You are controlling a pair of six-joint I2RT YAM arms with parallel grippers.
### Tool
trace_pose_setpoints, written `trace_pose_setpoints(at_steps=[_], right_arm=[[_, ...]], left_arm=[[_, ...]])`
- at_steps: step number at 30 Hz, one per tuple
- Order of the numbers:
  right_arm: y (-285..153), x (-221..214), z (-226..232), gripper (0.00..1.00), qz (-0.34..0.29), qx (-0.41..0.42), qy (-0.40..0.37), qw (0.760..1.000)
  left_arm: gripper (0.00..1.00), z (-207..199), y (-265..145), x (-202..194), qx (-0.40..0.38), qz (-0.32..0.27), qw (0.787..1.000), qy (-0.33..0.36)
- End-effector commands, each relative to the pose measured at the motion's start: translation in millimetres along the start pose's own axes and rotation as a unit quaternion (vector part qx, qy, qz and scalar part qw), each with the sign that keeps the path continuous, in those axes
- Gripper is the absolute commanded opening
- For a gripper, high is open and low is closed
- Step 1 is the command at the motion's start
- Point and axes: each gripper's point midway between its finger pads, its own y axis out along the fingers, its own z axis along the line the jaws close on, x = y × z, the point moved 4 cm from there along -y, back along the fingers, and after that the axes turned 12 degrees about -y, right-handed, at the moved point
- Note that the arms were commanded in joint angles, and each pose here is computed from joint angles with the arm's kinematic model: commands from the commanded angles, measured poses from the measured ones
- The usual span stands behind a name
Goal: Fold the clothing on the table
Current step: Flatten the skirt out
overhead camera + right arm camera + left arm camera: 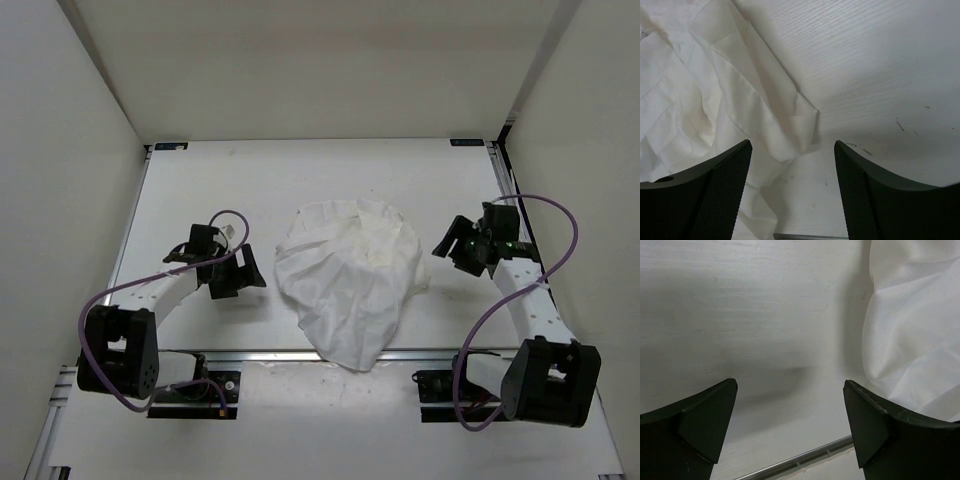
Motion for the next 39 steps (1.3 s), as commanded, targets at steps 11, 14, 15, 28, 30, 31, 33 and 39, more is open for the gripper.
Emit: trace_pose_setpoints(at_steps=[11,14,15,28,30,31,33,39], right_arm=[[51.5,62.0,53.5,0.66,-0.002,0.088,-0.132,0.987],[66.0,70.1,50.4,0.65,-0.016,0.099,-0.135,0.986],[70.5,75.3,49.1,0.63,-0.026,0.108,-0.132,0.985],[92.6,86.3,76.0,0.47,-0.011,0.167,-0.189,0.968],[93.5,87.4,79.0,0.45,-0.011,0.170,-0.198,0.965],[96.1,86.5,81.6,0.44,-0.006,0.170,-0.203,0.964],[98.1,88.5,79.0,0.41,-0.001,0.166,-0.210,0.964],[108.4,75.9,70.7,0.25,0.036,0.162,-0.230,0.959]], left_arm=[[0.98,-25.2,-6.3,26.0,-0.034,0.005,0.999,0.029],[0.99,-22.9,-7.5,25.8,-0.037,0.008,0.999,0.028],[0.98,-18.0,-6.6,22.1,-0.028,0.011,0.999,0.026],[0.98,-6.2,-6.4,22.1,-0.023,0.013,1.000,-0.001],[0.98,-5.1,-6.8,20.5,-0.020,0.014,1.000,-0.004],[0.98,-4.7,-7.2,20.3,-0.020,0.014,1.000,-0.004],[0.99,-4.1,-7.4,18.8,-0.022,0.014,1.000,-0.009],[0.99,-3.6,-8.8,17.9,-0.029,0.011,0.999,-0.011]])
